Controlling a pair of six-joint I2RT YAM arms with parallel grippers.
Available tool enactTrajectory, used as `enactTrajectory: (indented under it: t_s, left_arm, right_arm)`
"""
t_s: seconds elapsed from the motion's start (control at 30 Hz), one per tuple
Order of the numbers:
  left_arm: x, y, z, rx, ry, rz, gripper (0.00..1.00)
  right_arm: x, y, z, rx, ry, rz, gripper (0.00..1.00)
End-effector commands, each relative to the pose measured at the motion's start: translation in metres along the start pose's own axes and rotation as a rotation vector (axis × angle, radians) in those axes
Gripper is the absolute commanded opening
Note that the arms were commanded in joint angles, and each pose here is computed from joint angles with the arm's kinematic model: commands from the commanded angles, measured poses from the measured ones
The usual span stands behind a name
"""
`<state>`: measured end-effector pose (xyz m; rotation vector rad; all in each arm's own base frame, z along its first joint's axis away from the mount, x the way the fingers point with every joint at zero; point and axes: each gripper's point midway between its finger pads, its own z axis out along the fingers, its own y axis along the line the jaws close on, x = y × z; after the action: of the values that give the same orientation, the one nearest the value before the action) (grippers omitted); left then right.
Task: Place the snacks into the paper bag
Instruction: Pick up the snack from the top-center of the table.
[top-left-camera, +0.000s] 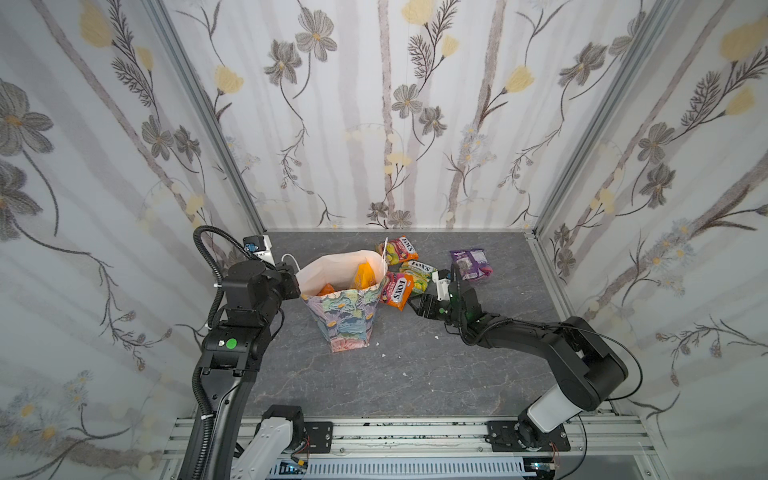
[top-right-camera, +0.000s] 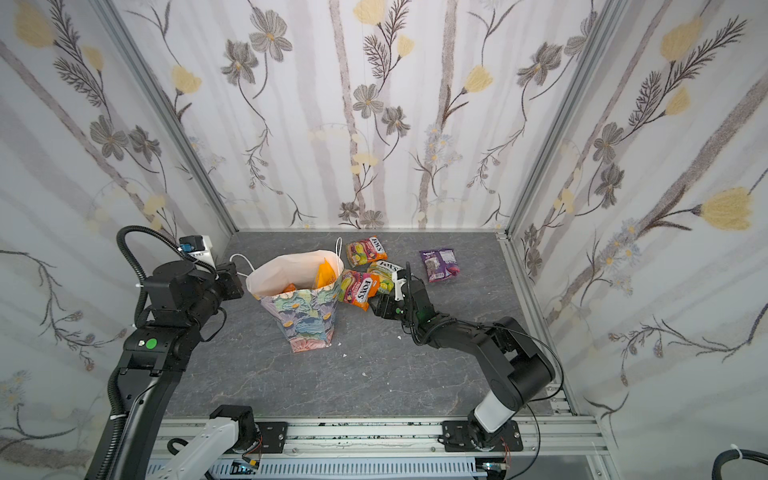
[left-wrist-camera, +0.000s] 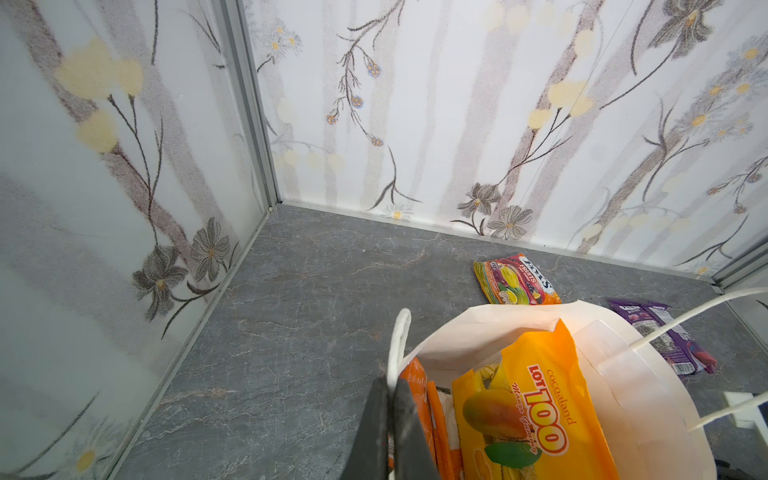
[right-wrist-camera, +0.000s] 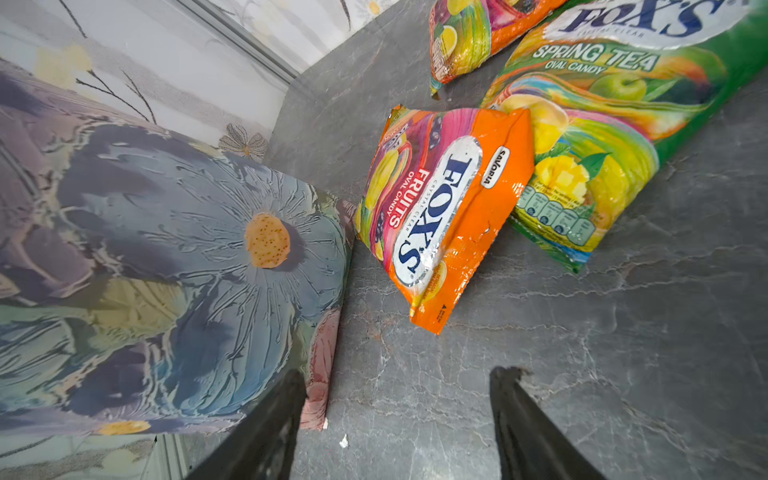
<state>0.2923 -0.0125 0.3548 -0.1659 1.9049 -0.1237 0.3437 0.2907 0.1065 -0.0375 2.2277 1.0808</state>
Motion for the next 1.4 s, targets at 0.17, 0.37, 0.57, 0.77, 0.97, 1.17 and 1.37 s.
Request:
enactTrajectory:
  t_s: [0.17,0.37,0.57,0.77,0.97,1.17,1.37]
  left_arm:
    - [0.0,0.001,0.0,-0.003,-0.003,0.011,0.01]
    - [0.003,-0.003,0.003,0.018,0.001,0.004,0.01]
    - [0.002,-0.002,0.002,0.012,-0.001,0.007,0.01]
    - [0.003,-0.001,0.003,0.012,-0.001,0.007,0.01]
    - [0.002,-0.001,0.002,0.01,-0.001,0.008,0.01]
    - [0.002,-0.002,0.004,0.012,0.003,0.008,0.01]
    - [0.0,-0.002,0.002,0.011,0.0,0.009,0.01]
  right_arm:
    - [-0.006,0.003,0.017,-0.075,-0.02,0.04,0.7]
    - [-0.01,0.0,0.03,-0.087,-0.023,0.049,0.7]
    - [-0.012,-0.008,0.041,-0.09,-0.021,0.061,0.71]
    - [-0.013,-0.01,0.051,-0.124,-0.013,0.08,0.7]
    - [-0.011,-0.014,0.058,-0.128,-0.003,0.091,0.7]
    - [-0.006,-0.02,0.064,-0.125,0.006,0.105,0.7]
    - [-0.003,-0.023,0.072,-0.134,0.019,0.112,0.69]
